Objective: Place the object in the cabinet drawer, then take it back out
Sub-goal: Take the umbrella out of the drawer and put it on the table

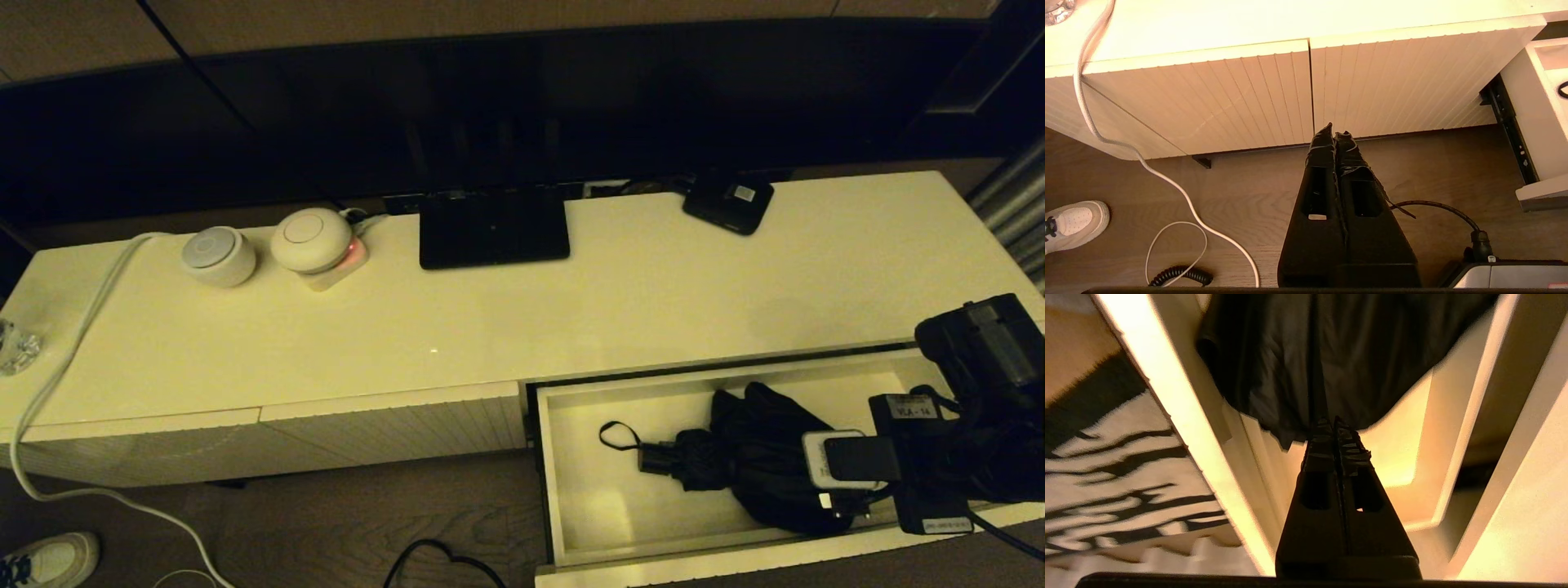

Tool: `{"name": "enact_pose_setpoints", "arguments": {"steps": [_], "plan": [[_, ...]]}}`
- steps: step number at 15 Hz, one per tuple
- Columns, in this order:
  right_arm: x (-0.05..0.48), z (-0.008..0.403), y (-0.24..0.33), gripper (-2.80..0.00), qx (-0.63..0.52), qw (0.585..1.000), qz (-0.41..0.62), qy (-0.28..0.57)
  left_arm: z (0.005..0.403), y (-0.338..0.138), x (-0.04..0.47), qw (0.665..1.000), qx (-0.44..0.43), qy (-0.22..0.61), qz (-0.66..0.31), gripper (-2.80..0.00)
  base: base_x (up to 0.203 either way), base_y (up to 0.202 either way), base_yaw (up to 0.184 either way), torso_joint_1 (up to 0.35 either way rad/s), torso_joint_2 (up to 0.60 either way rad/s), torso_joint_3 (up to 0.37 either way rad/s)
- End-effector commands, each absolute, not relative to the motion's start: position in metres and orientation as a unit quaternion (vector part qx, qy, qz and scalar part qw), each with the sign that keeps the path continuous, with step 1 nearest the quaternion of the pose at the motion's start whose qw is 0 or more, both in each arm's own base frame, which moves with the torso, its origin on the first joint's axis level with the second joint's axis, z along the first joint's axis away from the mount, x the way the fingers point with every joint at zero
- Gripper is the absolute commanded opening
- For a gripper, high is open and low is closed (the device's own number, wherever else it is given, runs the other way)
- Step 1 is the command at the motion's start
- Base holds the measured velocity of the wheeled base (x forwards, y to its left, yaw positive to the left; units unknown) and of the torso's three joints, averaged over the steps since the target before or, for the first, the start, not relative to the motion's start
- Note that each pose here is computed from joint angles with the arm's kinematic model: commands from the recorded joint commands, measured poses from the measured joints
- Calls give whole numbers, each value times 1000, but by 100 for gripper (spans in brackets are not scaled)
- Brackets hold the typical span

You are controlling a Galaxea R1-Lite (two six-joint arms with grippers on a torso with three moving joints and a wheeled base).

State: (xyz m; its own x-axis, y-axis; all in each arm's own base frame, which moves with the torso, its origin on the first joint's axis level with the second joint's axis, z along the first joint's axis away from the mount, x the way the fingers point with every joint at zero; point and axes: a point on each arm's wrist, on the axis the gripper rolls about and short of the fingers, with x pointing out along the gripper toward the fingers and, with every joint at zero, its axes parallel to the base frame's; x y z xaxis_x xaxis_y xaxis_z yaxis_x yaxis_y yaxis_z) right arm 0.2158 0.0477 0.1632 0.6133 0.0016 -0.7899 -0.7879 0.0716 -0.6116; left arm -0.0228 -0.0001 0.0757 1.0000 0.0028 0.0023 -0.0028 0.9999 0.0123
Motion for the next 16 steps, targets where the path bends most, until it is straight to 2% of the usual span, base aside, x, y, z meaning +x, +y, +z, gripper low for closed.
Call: {"name": "enact_pose_setpoints", "arguments": {"steps": [1, 2, 3, 8, 16], "plan": [[219, 155, 48, -280, -623, 635, 328, 318, 75, 0, -23, 1000, 6, -1, 2, -280, 0, 0, 0, 0, 0, 0], [219, 154, 49, -280, -622, 632, 338, 315, 75, 0, -23, 1000, 6, -1, 2, -280, 0, 0, 0, 0, 0, 0], [220, 154, 49, 0, -625, 628, 341, 314, 75, 0, -23, 1000, 6, -1, 2, -280, 0, 0, 0, 0, 0, 0], [230, 148, 42, 0, -607, 631, 376, 304, 75, 0, -23, 1000, 6, -1, 2, -280, 0, 0, 0, 0, 0, 0], [248, 145, 27, 0, -619, 618, 370, 312, 75, 0, -23, 1000, 6, -1, 2, -280, 0, 0, 0, 0, 0, 0]]}}
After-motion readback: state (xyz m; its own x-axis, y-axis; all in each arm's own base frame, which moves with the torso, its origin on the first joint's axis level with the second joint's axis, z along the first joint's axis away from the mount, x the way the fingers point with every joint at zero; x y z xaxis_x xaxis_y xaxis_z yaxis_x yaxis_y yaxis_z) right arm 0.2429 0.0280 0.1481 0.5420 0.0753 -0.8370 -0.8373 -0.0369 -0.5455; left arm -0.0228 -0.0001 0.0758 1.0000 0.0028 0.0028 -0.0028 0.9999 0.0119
